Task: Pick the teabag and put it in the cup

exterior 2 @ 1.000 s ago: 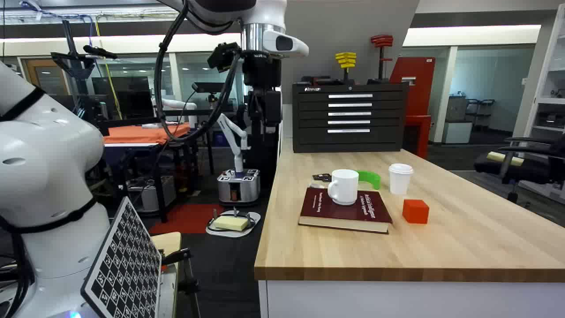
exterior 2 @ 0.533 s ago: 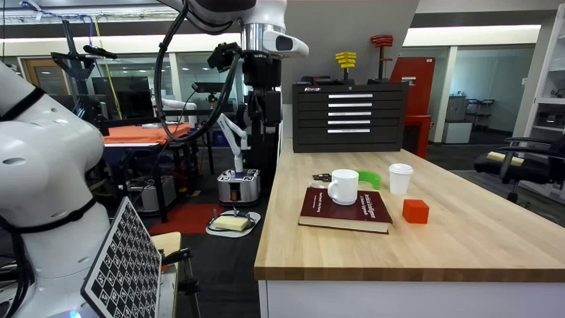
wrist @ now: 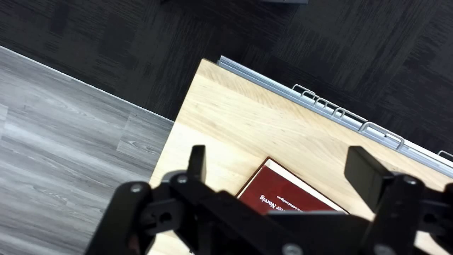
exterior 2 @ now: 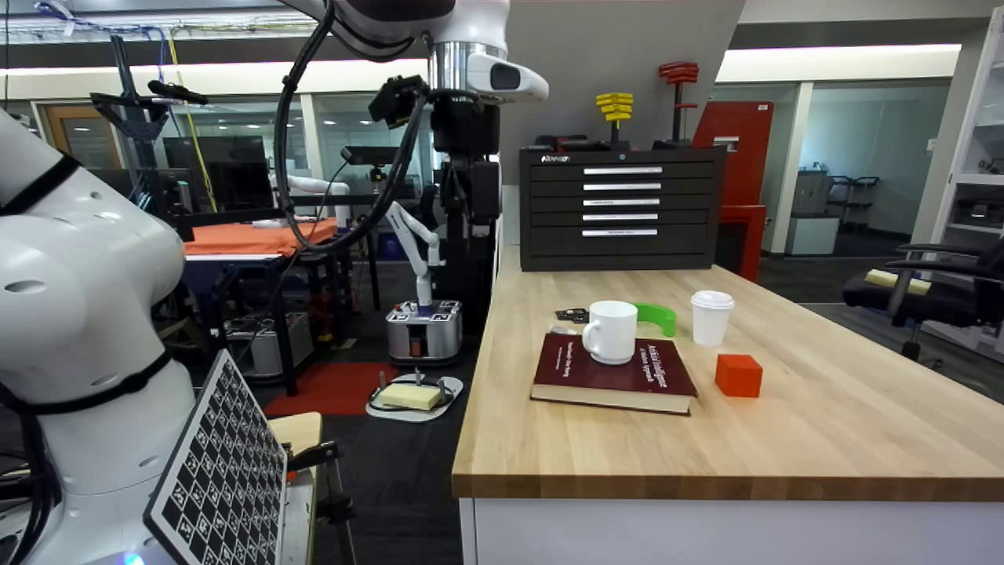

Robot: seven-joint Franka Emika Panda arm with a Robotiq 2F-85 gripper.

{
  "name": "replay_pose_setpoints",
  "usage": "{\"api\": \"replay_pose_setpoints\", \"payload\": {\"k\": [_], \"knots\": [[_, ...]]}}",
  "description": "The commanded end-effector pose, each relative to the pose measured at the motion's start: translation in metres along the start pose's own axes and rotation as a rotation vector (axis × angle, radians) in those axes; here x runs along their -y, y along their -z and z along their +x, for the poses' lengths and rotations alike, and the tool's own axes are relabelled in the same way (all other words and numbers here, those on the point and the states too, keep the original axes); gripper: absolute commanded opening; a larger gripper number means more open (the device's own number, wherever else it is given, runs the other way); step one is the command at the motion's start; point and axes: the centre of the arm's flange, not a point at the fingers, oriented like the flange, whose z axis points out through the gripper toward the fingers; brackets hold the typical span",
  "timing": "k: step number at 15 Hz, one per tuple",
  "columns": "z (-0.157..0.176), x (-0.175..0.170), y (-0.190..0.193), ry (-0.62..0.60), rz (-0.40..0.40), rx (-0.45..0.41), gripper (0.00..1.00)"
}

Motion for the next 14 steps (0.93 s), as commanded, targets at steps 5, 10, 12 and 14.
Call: {"api": "replay_pose_setpoints", "payload": {"k": [5,10,12,14], "knots": [[0.003,0.003,-0.003,0.012,0.0,0.0,1.0],[0.015,0.015,-0.015,0.055,0.002,0.012,1.0],[0.019,0.017,-0.017,0.07,0.01,0.012,1.0],[0.023,0.018,-0.019,0.071,0.015,0.014,1.0]]}}
